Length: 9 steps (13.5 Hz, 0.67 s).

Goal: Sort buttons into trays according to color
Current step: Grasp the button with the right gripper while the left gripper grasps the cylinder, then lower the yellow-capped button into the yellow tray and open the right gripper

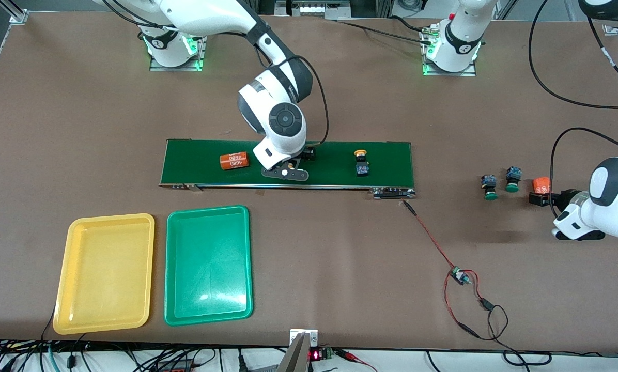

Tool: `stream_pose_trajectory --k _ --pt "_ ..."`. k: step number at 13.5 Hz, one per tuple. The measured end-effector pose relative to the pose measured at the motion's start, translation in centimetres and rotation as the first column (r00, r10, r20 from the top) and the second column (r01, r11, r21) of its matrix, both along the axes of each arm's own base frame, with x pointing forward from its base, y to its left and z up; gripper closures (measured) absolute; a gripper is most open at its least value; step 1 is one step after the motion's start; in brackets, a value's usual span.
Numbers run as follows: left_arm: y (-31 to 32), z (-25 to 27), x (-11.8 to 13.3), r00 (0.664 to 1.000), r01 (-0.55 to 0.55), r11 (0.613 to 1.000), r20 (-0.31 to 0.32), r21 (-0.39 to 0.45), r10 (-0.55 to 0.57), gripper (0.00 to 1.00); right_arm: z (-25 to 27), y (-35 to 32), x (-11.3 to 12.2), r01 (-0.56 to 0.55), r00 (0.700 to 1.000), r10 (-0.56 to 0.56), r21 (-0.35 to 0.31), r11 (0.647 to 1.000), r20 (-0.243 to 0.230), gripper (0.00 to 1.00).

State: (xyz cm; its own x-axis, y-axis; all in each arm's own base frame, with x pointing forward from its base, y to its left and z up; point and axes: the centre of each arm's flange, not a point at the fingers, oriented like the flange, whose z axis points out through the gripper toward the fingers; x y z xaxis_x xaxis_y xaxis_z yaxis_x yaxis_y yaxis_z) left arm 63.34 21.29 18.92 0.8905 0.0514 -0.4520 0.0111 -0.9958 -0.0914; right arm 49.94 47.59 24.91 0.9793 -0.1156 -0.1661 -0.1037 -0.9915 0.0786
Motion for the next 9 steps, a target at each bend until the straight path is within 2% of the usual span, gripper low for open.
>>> stream_pose_trajectory --k 1,2,3,5,7,8,9 --pt "0.6 -1.0 -0.4 1.000 0.006 1.000 -0.004 -0.004 -0.006 0.00 -0.8 -0.1 0.0 0.002 1.000 -0.002 -0.004 1.000 -0.002 0.08" --pt "0.9 -1.9 -0.7 1.000 0.006 1.000 -0.008 -0.005 -0.006 0.00 -1.3 -0.2 0.1 0.006 1.000 -0.006 -0.008 1.000 -0.004 0.08" --pt "1.0 -2.4 -0.9 1.000 0.007 1.000 -0.009 -0.006 -0.008 0.06 -1.5 -0.5 0.3 0.010 1.000 -0.010 -0.009 1.000 -0.001 0.14" --pt "0.8 -2.7 -1.1 0.999 0.037 0.999 -0.011 -0.022 -0.037 0.29 -0.9 -0.9 1.0 0.023 1.000 -0.023 -0.001 1.000 0.014 0.41" --pt "0.8 -2.5 -1.0 0.998 0.064 0.997 -0.010 -0.034 -0.064 0.50 1.2 -1.5 2.6 0.056 0.998 -0.057 0.034 0.998 0.034 0.63" --pt "0.8 -2.2 -0.9 0.998 0.069 0.997 -0.006 -0.034 -0.069 0.50 2.6 -1.8 3.5 0.072 0.996 -0.075 0.054 0.996 0.046 0.67" --pt "0.6 -1.7 -0.6 0.997 0.074 0.997 -0.001 -0.033 -0.074 0.50 4.0 -2.2 4.4 0.083 0.994 -0.088 0.071 0.994 0.062 0.67"
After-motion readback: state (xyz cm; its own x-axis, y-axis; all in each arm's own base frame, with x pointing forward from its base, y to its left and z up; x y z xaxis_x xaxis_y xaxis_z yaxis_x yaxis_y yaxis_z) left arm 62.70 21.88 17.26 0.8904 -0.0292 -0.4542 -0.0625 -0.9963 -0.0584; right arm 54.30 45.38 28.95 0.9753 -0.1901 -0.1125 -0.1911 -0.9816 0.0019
